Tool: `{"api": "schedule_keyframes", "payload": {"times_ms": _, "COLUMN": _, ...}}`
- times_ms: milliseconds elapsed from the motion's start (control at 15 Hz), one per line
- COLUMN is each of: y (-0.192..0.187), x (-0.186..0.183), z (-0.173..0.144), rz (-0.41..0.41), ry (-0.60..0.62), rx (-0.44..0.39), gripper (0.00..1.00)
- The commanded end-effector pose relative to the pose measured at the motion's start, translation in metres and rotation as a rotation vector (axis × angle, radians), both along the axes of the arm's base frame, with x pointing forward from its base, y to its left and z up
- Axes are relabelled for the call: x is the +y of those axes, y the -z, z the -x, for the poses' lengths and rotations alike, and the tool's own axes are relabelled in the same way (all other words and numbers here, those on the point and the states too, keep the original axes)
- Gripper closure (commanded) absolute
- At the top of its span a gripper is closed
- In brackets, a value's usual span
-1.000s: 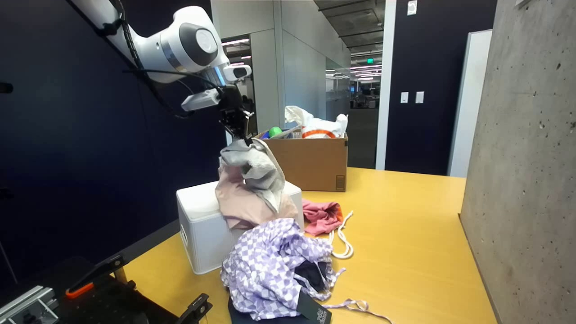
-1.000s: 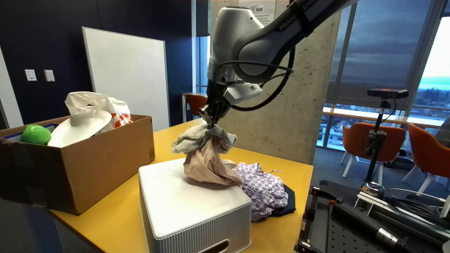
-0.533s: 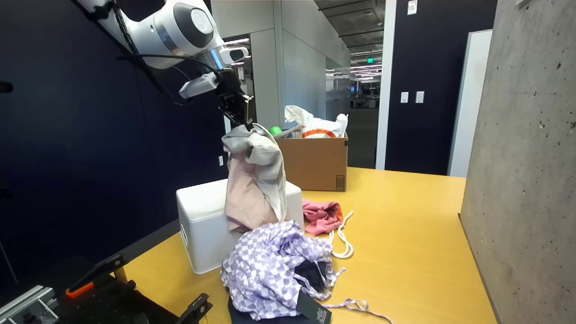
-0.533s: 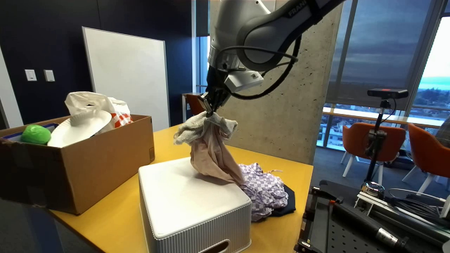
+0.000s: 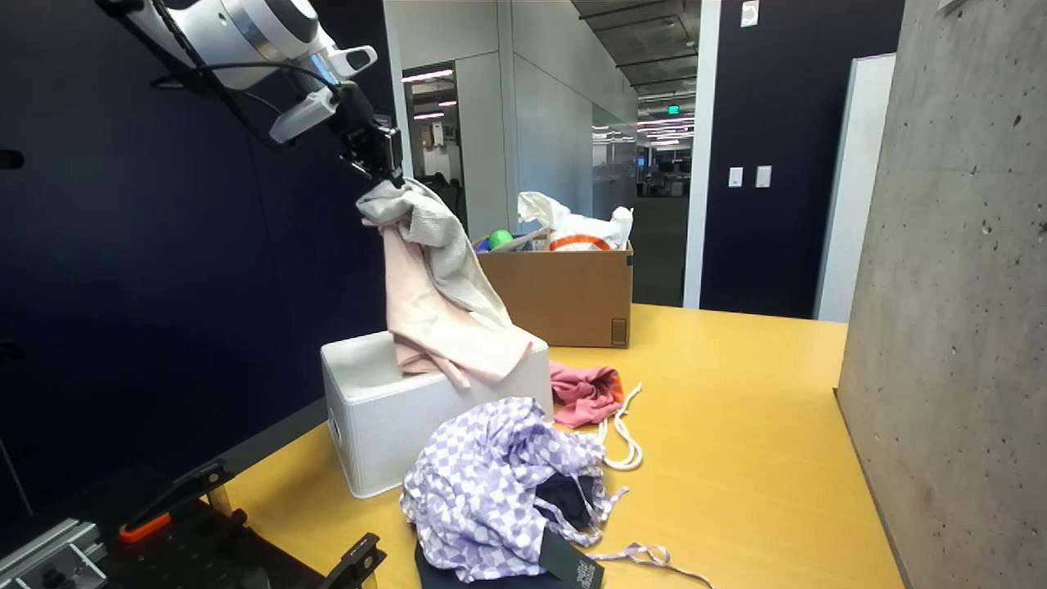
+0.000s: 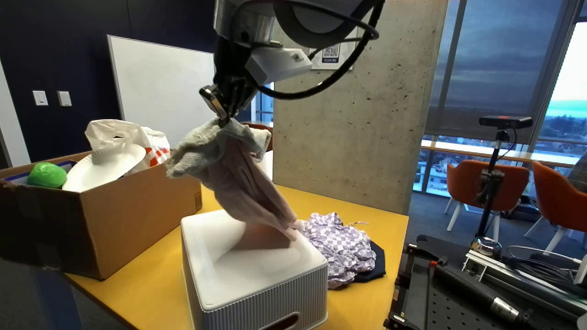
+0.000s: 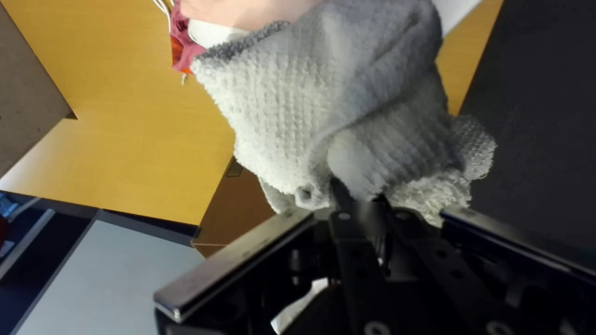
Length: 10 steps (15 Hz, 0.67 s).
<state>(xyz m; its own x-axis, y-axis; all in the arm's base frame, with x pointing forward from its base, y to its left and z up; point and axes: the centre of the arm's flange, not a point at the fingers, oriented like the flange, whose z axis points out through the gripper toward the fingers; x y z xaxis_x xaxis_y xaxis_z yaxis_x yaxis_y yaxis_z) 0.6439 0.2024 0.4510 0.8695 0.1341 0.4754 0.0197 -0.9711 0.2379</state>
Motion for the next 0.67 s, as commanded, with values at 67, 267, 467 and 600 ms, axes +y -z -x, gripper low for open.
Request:
{"api": "schedule_keyframes", "payload": {"times_ms": 67, "y": -0.02, "x": 0.028, "z": -0.008, "rz": 0.022, "ry": -0.016, "rx": -0.033, "gripper": 0.97}}
{"api": "schedule_keyframes", "payload": {"times_ms": 267, "y": 0.001, "x": 0.012, "z": -0.01, "rz": 0.024, "ry": -0.001, "rx": -0.007, "gripper": 0.97}}
{"api": "schedule_keyframes", "payload": {"times_ms": 467, "y": 0.041, "x": -0.02, "z": -0.026, "rz": 0.03, "ry": 0.045, "rx": 0.05, "gripper": 0.97}}
{"api": "schedule_keyframes", "payload": {"times_ms": 600, "y": 0.071, "x": -0.034, "z": -0.04, "rz": 0.04, "ry": 0.066, "rx": 0.091, "gripper": 0.97}}
